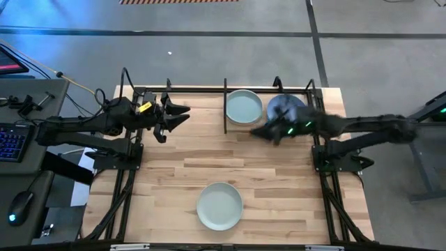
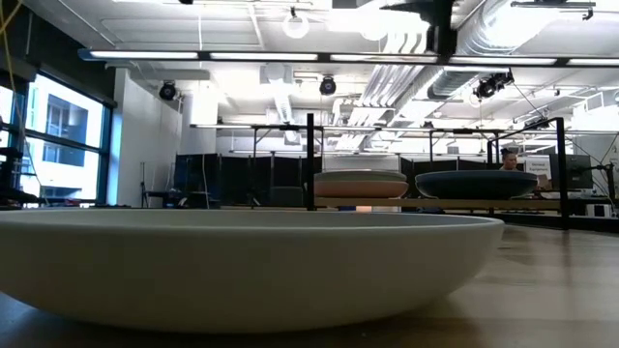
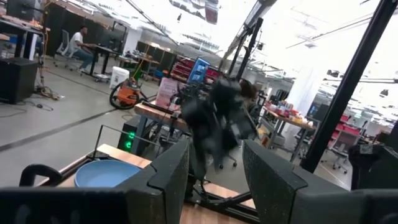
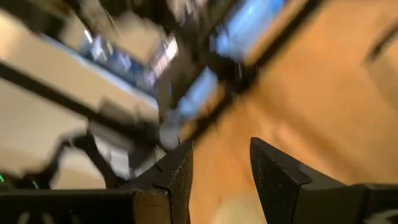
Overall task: Place and stack plates onto a shelf
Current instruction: Stack the gray plate on top of the blue plate on the shelf
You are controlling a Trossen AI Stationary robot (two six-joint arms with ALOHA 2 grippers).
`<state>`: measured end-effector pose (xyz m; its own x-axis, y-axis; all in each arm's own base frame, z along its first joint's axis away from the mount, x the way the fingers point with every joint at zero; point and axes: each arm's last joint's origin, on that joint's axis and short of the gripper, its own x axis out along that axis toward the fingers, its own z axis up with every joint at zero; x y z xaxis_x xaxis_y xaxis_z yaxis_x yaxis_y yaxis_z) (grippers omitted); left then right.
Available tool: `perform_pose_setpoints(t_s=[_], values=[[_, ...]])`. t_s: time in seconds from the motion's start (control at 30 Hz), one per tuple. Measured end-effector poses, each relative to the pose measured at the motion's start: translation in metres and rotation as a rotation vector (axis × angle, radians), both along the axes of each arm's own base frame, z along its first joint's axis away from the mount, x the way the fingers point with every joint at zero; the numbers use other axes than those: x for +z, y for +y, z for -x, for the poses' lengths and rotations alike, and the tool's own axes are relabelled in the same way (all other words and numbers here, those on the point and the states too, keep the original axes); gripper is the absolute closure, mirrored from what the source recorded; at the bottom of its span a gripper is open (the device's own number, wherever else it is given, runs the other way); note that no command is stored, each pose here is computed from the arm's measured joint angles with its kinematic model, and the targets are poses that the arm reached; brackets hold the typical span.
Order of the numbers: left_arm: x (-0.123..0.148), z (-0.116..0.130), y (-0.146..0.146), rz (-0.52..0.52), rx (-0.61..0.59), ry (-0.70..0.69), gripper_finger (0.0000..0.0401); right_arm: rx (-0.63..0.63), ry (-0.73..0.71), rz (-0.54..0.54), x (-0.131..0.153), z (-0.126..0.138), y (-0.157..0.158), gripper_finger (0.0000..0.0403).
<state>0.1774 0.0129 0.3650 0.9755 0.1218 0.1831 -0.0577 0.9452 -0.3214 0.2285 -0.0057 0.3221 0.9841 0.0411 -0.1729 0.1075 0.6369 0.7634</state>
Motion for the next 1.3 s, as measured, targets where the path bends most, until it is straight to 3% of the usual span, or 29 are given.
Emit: perform_pose_setpoints(t_s=[0.2,0.33,0.4,0.67,0.87,1.3], values=[[0.0,0.0,0.0,0.009,-0.002,0.0,0.0259,0.132,0.293,-0.136,-0.064,-0.047,0.052,0.0263],[0.0,0.0,0.0,0.009,-0.002,0.0,0.0259,0.185,0.484,-0.274,-0.102,-0.061,0.081,0.0263],[0.0,0.0,0.0,0.014,-0.003,-0.001,0.0259,0.208,0.578,-0.289,-0.113,-0.067,0.093,0.0263],[0.0,0.0,0.0,0.017,-0.004,-0.001,0.0259,0.278,0.821,-0.173,-0.122,-0.104,0.119,0.0263],[0.0,0.0,-0.001,0.037,-0.031,-0.003,0.0259,0.283,0.87,-0.132,-0.136,-0.127,0.124,0.0263],[0.0,0.0,-0.001,0.038,-0.034,-0.006,0.0259,0.242,0.958,-0.104,-0.169,-0.136,0.126,0.0263]])
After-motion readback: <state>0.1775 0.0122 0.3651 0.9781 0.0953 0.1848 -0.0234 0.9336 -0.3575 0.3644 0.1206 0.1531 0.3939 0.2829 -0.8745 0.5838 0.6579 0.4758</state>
